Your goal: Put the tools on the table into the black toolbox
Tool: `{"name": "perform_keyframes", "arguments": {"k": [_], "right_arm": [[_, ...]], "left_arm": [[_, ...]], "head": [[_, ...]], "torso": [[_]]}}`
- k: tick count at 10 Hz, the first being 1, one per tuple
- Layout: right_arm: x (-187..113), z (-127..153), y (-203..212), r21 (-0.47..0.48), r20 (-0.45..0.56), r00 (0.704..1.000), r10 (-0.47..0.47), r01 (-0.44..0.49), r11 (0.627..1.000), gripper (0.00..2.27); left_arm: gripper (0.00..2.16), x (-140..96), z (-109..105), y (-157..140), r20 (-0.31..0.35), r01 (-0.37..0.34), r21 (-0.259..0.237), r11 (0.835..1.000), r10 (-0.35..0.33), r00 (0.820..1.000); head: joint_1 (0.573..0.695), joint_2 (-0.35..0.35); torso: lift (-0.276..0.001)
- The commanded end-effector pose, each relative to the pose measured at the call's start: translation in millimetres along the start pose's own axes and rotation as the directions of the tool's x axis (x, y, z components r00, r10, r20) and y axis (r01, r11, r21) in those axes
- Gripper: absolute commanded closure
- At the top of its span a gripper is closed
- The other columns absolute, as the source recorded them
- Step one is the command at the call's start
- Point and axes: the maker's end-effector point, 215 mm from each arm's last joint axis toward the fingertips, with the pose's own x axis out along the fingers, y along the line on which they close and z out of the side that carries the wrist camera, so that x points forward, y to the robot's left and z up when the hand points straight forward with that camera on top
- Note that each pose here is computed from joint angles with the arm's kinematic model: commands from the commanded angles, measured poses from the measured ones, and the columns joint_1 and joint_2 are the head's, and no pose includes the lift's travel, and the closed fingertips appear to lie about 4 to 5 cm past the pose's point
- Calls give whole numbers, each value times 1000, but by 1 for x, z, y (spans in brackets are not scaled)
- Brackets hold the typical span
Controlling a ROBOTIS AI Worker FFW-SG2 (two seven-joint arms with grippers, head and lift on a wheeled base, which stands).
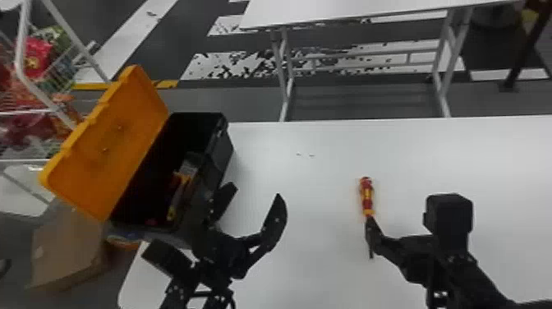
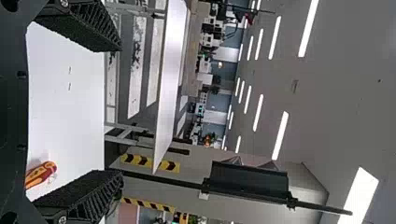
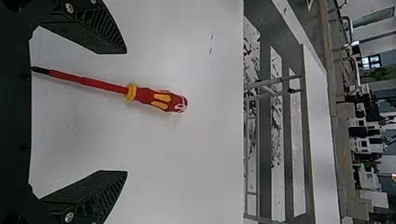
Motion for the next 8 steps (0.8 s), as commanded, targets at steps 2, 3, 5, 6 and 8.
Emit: {"name": "perform_keyframes", "arguments": {"k": [2,3,5,6,8], "right_arm": [[12,-1,-4,-16,-16,1000,-26,26,1000,97],[19,-4,-5,-23,-24,999,-27,26,999,97],[26,-4,4,-35,-25,1000,-6,5,999,97],[28,-7,9,-40,-32,999,7,-9,999,97],[33,-11,17,-62,-42,999,25,-28,998,93]], "left_arm": [[56,6,-2,-10,-4,25,2,1000,-25,1000],[56,5,-4,-9,-7,24,2,1000,-24,1000],[56,4,-5,-10,-11,27,3,1000,-26,1000],[56,3,-6,-10,-13,25,1,1000,-25,1000],[56,3,-6,-11,-14,27,1,1000,-27,1000]], "head": [[695,210],[695,202],[695,202],[695,208],[695,225]], "torso": [[-75],[-75],[-75],[-75],[-75]]}}
